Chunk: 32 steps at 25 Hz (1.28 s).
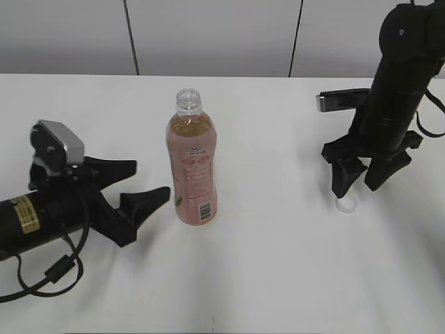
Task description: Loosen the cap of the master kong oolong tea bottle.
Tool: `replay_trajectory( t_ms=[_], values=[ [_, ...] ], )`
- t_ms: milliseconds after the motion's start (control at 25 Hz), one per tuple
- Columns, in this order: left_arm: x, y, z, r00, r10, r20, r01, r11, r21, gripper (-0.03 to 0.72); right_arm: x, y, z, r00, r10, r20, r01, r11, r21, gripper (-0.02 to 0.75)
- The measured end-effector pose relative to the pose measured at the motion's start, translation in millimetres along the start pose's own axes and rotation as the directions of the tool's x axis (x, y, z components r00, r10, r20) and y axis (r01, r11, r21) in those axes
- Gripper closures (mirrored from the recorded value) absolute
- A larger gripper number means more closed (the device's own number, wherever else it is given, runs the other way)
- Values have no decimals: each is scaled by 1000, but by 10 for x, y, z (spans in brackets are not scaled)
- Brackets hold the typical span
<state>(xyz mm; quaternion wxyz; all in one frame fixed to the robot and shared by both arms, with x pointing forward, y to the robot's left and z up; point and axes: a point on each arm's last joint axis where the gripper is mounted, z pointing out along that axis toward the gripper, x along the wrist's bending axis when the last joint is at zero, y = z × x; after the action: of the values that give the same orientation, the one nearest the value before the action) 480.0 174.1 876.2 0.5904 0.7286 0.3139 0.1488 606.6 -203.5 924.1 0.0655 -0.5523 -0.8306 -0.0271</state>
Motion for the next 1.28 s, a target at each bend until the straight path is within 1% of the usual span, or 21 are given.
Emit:
replay_trajectory(
  t_ms=[80, 120, 200, 240, 320, 360, 400, 600, 720, 800, 880, 960, 1000, 1080, 1160, 1200, 1240, 1280],
  values=[
    [54, 27, -117, 994, -40, -98, 39, 999, -20, 152, 2, -8, 0, 1000, 7, -2, -7, 1000, 8, 234],
    [102, 41, -177, 984, -68, -163, 63, 997, -37, 153, 3, -12, 0, 1000, 11, -3, -11, 1000, 13, 234],
    [217, 110, -287, 949, -127, -287, 103, 990, -96, 156, 6, -24, 0, 1000, 20, -6, -19, 999, 27, 234],
    [296, 150, -342, 920, -162, -356, 120, 983, -136, 158, 7, -29, 0, 1000, 24, -7, -23, 999, 32, 234],
    [423, 211, -437, 868, -211, -450, 133, 971, -199, 160, 9, -36, -1, 1000, 26, -9, -26, 999, 40, 234],
    [476, 231, -482, 844, -230, -484, 136, 965, -223, 162, 10, -39, -1, 1000, 26, -10, -26, 999, 43, 234],
    [550, 236, -542, 814, -252, -523, 140, 959, -245, 162, 11, -40, -1, 1000, 26, -10, -26, 999, 45, 234],
    [820, 210, -797, 722, -299, -624, 142, 946, -290, 174, 12, -43, -1, 999, 30, -12, -29, 998, 47, 234],
    [948, 189, -948, 677, -317, -664, 139, 941, -307, 181, 12, -43, -1, 999, 31, -12, -30, 998, 47, 234],
    [991, 184, -1010, 670, -335, -663, 149, 935, -321, 181, 12, -42, -1, 999, 31, -12, -31, 998, 46, 234],
    [992, 188, -1028, 680, -352, -643, 166, 929, -332, 185, 12, -42, -1, 999, 31, -12, -31, 998, 46, 234],
    [982, 176, -1019, 687, -354, -634, 186, 930, -317, 191, 13, -42, -6, 999, 36, -12, -35, 998, 45, 234],
    [976, 161, -1015, 687, -356, -634, 204, 931, -302, 192, 15, -44, -20, 999, 39, -11, -38, 998, 41, 234],
    [969, 146, -1022, 674, -376, -636, 245, 926, -288, 194, 26, -51, -85, 999, 40, -9, -40, 999, 24, 234],
    [958, 159, -1031, 669, -381, -638, 260, 924, -279, 194, 42, -61, -193, 999, 42, -4, -42, 999, -9, 234],
    [946, 179, -1028, 675, -376, -635, 261, 927, -271, 194, 49, -67, -239, 999, 45, -2, -45, 999, -24, 234],
    [936, 204, -1010, 690, -361, -627, 262, 933, -248, 197, 58, -75, -296, 999, 47, 1, -47, 998, -40, 234],
    [924, 234, -980, 712, -338, -615, 260, 941, -216, 199, 66, -84, -347, 999, 50, 2, -49, 997, -54, 234]
  ],
)
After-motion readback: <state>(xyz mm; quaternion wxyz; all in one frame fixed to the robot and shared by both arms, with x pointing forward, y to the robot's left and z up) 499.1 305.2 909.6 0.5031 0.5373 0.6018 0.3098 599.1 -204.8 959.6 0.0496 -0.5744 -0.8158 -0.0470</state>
